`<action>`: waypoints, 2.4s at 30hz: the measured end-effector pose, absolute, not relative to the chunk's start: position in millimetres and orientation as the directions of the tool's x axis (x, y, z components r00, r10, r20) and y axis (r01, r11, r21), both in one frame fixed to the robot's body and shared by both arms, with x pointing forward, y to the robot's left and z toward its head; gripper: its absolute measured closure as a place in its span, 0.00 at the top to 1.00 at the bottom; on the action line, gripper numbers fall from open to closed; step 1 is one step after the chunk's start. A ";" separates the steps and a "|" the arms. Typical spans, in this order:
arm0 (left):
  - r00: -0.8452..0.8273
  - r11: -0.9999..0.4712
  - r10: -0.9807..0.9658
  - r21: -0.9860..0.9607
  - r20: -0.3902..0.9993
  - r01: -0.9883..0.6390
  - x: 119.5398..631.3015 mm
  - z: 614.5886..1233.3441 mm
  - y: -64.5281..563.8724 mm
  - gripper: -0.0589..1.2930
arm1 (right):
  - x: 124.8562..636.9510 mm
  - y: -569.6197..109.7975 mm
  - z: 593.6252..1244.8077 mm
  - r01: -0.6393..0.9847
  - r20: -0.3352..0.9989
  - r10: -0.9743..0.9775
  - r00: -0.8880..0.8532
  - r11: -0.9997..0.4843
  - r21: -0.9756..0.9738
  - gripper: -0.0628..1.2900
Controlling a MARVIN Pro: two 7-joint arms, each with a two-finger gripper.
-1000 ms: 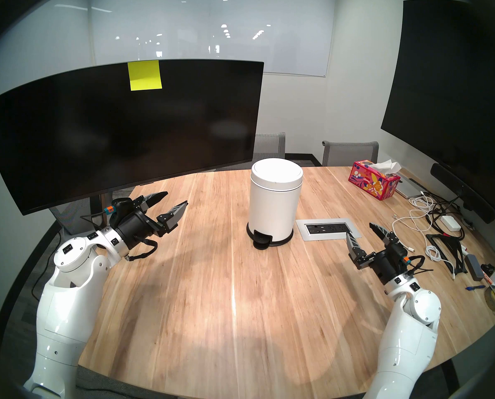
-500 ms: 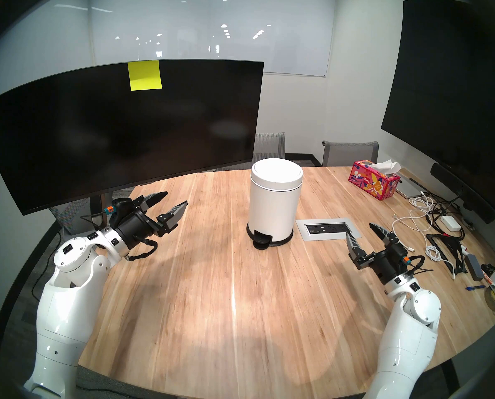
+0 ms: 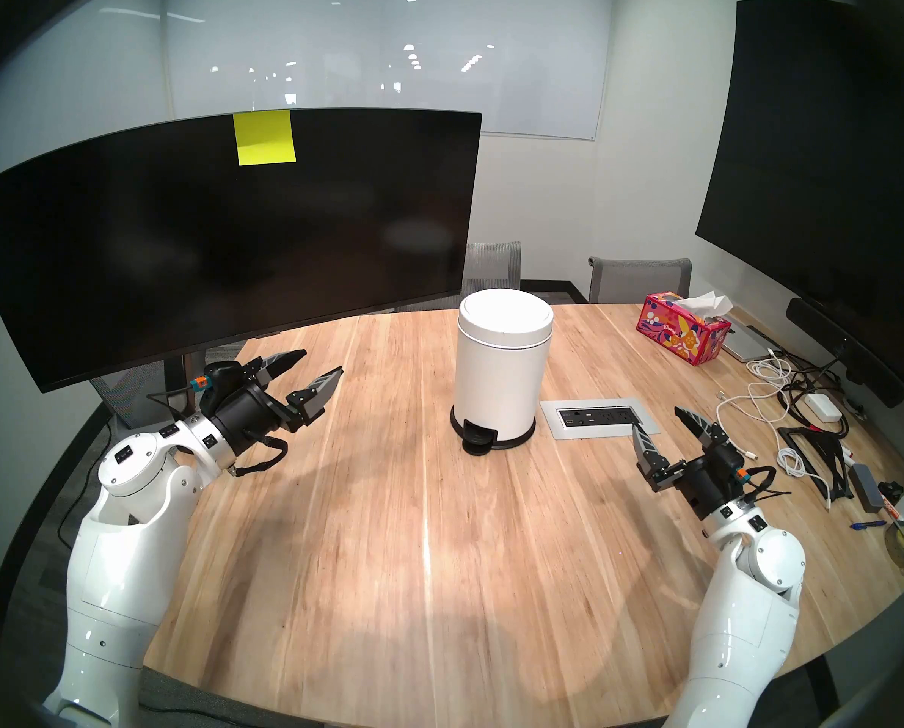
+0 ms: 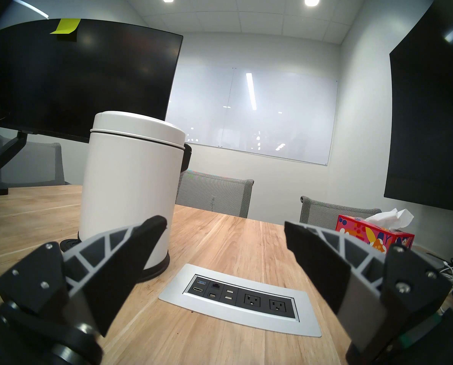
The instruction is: Peel the sticky note off the monitor, open the trash can lid and drop the sticker into the trash can
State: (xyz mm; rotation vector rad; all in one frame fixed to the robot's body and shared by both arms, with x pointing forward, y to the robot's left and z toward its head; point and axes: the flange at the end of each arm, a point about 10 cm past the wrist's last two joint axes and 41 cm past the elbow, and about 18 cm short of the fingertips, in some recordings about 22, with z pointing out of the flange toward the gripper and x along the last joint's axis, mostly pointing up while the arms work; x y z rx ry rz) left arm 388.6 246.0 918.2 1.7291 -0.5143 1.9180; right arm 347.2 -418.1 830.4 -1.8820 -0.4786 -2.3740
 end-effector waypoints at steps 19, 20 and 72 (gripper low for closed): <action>-0.065 -0.802 0.114 0.053 0.991 -0.595 388.6 918.1 245.9 0.97 | 347.2 -418.1 830.3 0.249 0.960 0.133 -0.245 -0.949 0.195 0.95; -0.065 -0.802 0.114 0.053 0.991 -0.595 388.6 918.1 245.9 0.97 | 347.2 -418.1 830.3 0.249 0.960 0.133 -0.245 -0.949 0.195 0.95; -0.065 -0.802 0.114 0.053 0.991 -0.595 388.6 918.0 246.1 0.97 | 347.1 -418.1 830.1 0.248 0.960 0.133 -0.245 -0.949 0.195 0.95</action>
